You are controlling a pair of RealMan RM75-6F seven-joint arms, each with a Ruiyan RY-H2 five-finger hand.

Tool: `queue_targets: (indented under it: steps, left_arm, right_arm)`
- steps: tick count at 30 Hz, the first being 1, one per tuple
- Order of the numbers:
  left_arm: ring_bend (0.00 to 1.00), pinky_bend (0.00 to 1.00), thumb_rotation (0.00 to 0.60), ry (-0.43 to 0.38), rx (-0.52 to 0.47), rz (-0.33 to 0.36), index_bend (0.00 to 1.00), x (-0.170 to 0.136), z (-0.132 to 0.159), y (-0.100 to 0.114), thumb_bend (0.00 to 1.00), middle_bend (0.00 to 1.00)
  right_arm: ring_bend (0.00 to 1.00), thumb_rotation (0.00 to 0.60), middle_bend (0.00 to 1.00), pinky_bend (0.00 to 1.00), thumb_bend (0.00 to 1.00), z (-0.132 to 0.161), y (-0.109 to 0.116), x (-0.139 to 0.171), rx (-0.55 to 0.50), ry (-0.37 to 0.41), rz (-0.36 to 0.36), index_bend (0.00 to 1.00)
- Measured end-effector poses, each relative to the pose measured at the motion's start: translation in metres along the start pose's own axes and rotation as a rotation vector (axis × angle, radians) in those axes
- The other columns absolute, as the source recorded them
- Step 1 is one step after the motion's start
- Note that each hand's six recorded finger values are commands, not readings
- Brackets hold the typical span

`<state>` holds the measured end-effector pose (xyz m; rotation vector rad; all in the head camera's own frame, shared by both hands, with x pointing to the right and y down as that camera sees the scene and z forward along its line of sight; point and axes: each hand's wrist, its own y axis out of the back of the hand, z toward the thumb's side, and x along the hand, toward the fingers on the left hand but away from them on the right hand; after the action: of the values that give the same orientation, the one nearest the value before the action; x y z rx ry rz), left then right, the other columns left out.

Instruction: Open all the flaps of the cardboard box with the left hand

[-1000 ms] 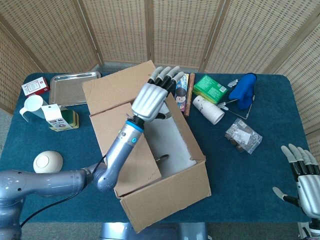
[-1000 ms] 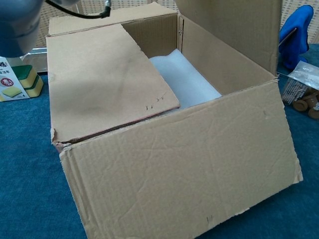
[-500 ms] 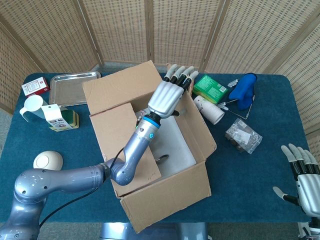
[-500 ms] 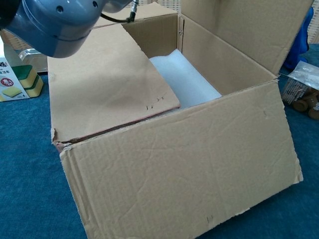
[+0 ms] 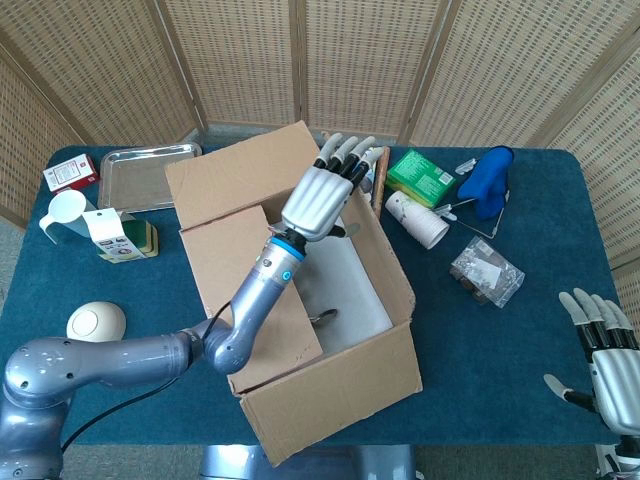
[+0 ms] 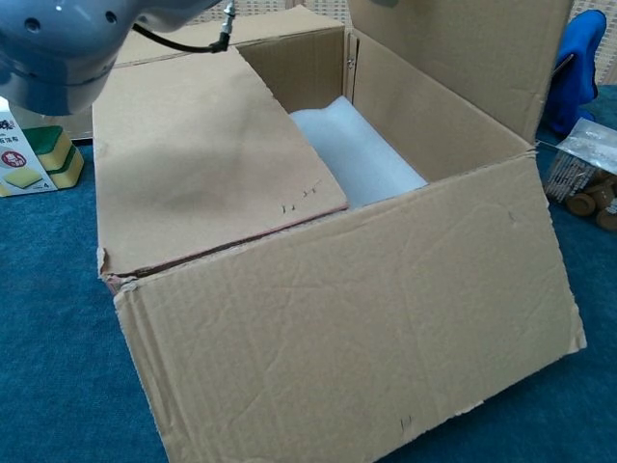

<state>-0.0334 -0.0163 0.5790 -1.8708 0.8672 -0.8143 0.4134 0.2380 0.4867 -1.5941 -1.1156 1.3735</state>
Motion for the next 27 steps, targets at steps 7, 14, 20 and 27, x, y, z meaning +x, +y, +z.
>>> queue_targets:
  steps: [7, 14, 20, 27]
  left_arm:
    - [0.0, 0.0, 0.6, -0.003, 0.012, 0.015, 0.0, 0.004, 0.001, -0.003, 0.12, 0.0]
    - [0.0, 0.0, 0.6, -0.08, -0.009, 0.211, 0.0, 0.016, 0.024, 0.015, 0.12, 0.0]
    - [0.0, 0.0, 0.6, -0.122, -0.024, 0.287, 0.0, 0.021, 0.04, 0.026, 0.12, 0.0]
    - [0.0, 0.0, 0.6, -0.125, -0.021, 0.277, 0.0, 0.027, 0.049, 0.019, 0.12, 0.0]
  right_arm:
    - [0.0, 0.6, 0.0, 0.03, 0.0, -0.002, -0.003, -0.002, 0.006, -0.009, 0.007, 0.0]
    - [0.0, 0.6, 0.0, 0.03, 0.0, -0.004, -0.003, -0.003, -0.004, -0.015, 0.013, 0.0]
    - [0.0, 0.6, 0.0, 0.03, 0.0, -0.003, -0.003, -0.002, -0.007, -0.008, 0.018, 0.0]
    - [0.0, 0.6, 0.0, 0.03, 0.0, -0.003, -0.002, -0.001, -0.013, -0.011, 0.016, 0.0]
